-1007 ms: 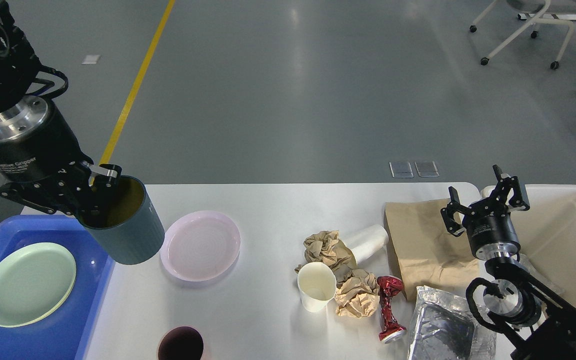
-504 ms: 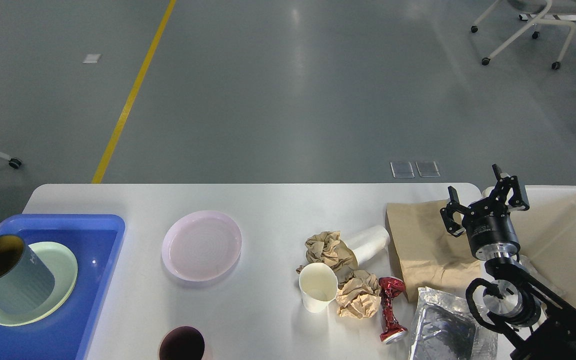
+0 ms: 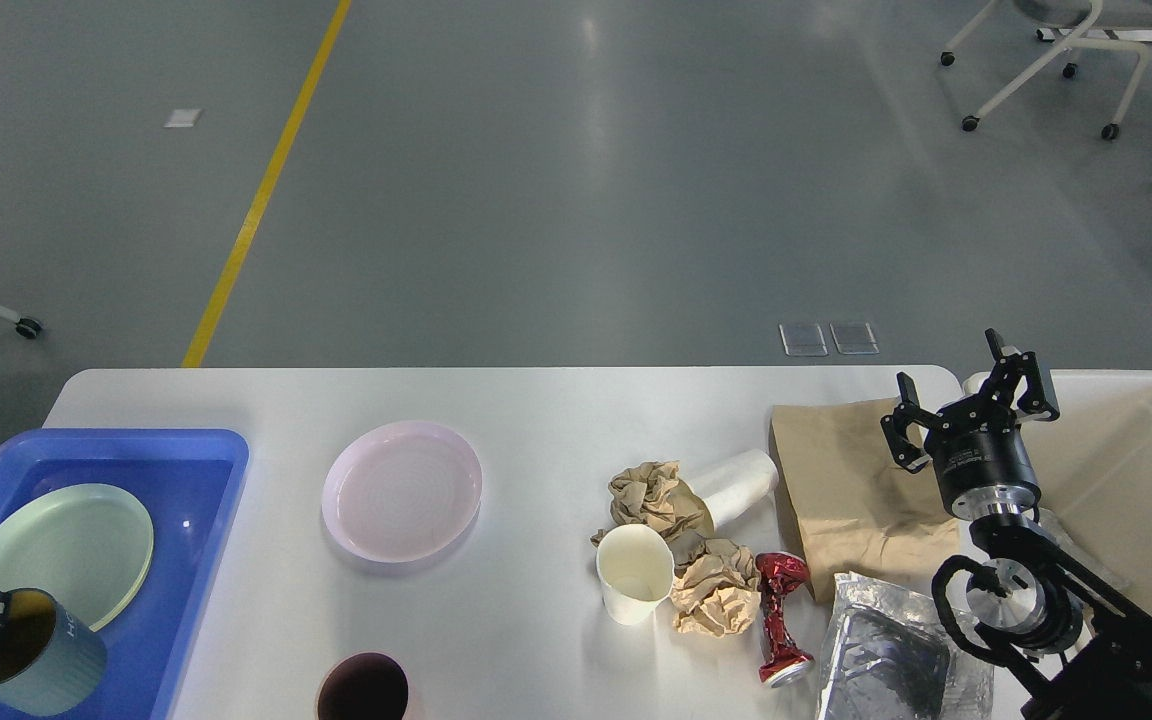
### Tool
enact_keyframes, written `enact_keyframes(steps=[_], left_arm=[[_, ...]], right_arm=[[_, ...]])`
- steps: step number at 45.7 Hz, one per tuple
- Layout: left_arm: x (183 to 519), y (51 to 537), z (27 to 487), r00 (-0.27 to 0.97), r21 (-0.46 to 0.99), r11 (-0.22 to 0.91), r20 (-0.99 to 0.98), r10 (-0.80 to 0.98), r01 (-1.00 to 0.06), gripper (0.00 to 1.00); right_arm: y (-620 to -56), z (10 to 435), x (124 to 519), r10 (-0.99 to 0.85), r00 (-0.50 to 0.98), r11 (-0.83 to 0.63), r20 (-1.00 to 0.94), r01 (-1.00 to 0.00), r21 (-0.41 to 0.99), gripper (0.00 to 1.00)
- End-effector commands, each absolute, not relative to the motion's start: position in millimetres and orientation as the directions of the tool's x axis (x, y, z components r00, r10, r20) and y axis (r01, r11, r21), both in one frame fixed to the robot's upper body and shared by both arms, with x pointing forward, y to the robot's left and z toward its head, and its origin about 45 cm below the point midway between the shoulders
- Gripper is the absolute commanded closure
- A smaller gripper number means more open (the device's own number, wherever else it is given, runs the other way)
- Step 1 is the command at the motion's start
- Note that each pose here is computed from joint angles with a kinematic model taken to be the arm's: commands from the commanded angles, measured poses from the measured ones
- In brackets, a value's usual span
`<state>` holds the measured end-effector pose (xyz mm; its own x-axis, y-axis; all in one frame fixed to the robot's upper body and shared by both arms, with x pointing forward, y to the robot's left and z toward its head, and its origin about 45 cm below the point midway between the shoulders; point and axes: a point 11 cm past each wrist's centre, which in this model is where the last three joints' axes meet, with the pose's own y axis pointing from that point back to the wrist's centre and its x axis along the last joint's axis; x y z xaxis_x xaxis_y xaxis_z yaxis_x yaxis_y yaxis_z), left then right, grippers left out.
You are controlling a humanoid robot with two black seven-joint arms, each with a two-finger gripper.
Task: Tidy desktop
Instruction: 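Lift the dark green mug and carry it into the blue tray, then release the mug in the tray and raise the left gripper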
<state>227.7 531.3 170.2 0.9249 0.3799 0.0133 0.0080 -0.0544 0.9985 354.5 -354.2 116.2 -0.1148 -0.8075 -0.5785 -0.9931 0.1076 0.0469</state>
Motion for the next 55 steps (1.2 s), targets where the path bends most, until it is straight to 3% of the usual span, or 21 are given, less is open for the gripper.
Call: enact_keyframes(steps=[1,9,34,38,43,49,55], left_arm=[[225,531,164,0.929,0.999,-0.048,0.037,0.369,-0.021,0.99],[213,518,154,0.945,1.000,-0.023,-0.006,0.327,0.015,0.99],[206,511,143,0.949,0.999,-0.026,0.031,0.315,-0.024,0.93],[207,514,142,0.950,0.998,-0.044,0.062,0.307,-0.051,0.82],[210,514,142,0.944,0.995,-0.043,0.102,0.313,-0.094,0.46],[209,513,141,0.941,0.995,-0.030,0.097,0.324,-0.092,0.21],[209,512,141,0.941,0.996,-0.029,0.093,0.325,-0.088,0.14]], right_arm=[[-354,116,354,-0.808,-0.116,0.108,-0.578,-0.993,0.048,0.00],[-354,116,354,-0.808,-0.116,0.108,-0.578,-0.993,0.048,0.00],[-354,116,355,-0.808,-0.115,0.107,-0.579,-0.993,0.047,0.00],[-354,116,354,-0.808,-0.115,0.107,-0.577,-0.993,0.048,0.00],[-354,116,354,-0.808,-0.116,0.108,-0.578,-0.993,0.048,0.00],[-354,116,354,-0.808,-0.115,0.107,-0.579,-0.993,0.047,0.00],[-354,116,355,-0.807,-0.113,0.106,-0.579,-0.993,0.046,0.00]])
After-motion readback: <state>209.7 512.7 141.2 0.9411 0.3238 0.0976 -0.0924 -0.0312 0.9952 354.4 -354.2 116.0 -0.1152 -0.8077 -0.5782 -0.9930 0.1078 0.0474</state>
